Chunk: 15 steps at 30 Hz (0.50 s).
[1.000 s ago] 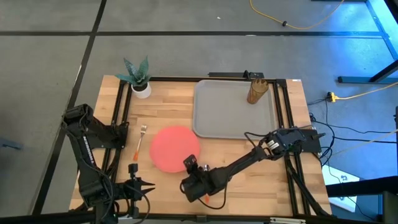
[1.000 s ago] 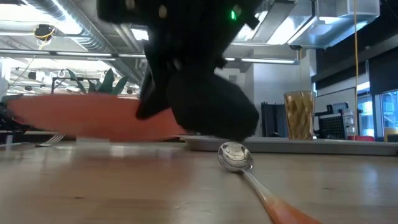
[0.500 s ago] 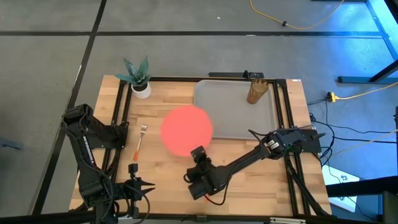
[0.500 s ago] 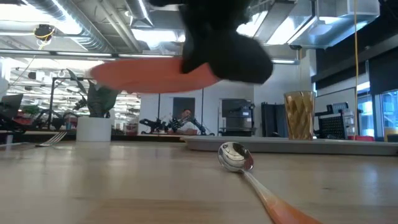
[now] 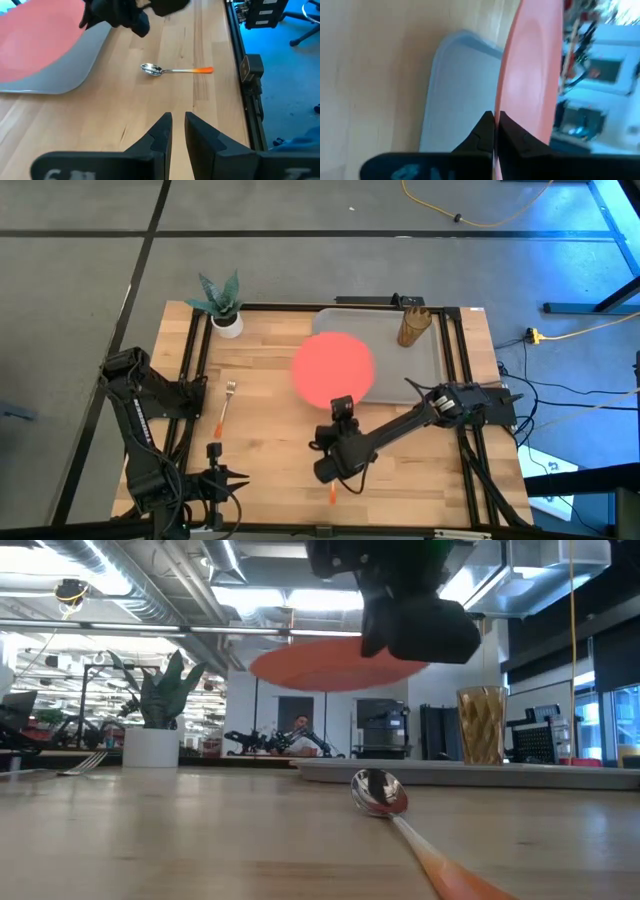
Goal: Pick and place plate/cup/fork/spoon on tray
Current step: Put the pink plate on the gray serving tray to the bottom left of the orange glass
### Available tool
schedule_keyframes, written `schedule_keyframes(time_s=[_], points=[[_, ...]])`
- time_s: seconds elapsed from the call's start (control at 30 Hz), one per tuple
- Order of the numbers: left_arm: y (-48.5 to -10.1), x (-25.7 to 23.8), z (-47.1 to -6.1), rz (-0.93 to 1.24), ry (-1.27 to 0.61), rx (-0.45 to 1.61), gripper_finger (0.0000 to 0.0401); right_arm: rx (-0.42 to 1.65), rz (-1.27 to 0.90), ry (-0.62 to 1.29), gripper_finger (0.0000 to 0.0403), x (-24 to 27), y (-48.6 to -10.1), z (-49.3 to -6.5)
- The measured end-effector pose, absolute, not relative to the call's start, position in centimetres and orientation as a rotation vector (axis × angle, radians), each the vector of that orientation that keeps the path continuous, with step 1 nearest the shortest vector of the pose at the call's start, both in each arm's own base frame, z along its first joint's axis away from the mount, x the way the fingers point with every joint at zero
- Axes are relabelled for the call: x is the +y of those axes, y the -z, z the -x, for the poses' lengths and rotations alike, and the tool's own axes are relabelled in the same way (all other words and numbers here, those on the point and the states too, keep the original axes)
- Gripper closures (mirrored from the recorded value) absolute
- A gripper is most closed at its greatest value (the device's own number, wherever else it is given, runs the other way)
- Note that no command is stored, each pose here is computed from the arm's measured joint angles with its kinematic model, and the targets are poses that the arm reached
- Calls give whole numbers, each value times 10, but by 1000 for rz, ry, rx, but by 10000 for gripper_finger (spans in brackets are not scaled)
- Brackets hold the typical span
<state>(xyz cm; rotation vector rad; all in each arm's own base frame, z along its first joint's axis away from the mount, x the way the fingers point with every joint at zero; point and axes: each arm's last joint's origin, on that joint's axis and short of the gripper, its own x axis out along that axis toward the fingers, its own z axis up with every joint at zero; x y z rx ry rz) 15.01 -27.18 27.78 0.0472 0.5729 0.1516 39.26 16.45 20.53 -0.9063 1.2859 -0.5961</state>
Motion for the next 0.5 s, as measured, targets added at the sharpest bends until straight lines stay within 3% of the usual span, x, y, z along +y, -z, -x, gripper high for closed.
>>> schedule_keyframes(time_s=[0.5], points=[[-277,-269,-155,-52,-170,576,357,1304,595,751,397,96,-196,-338]])
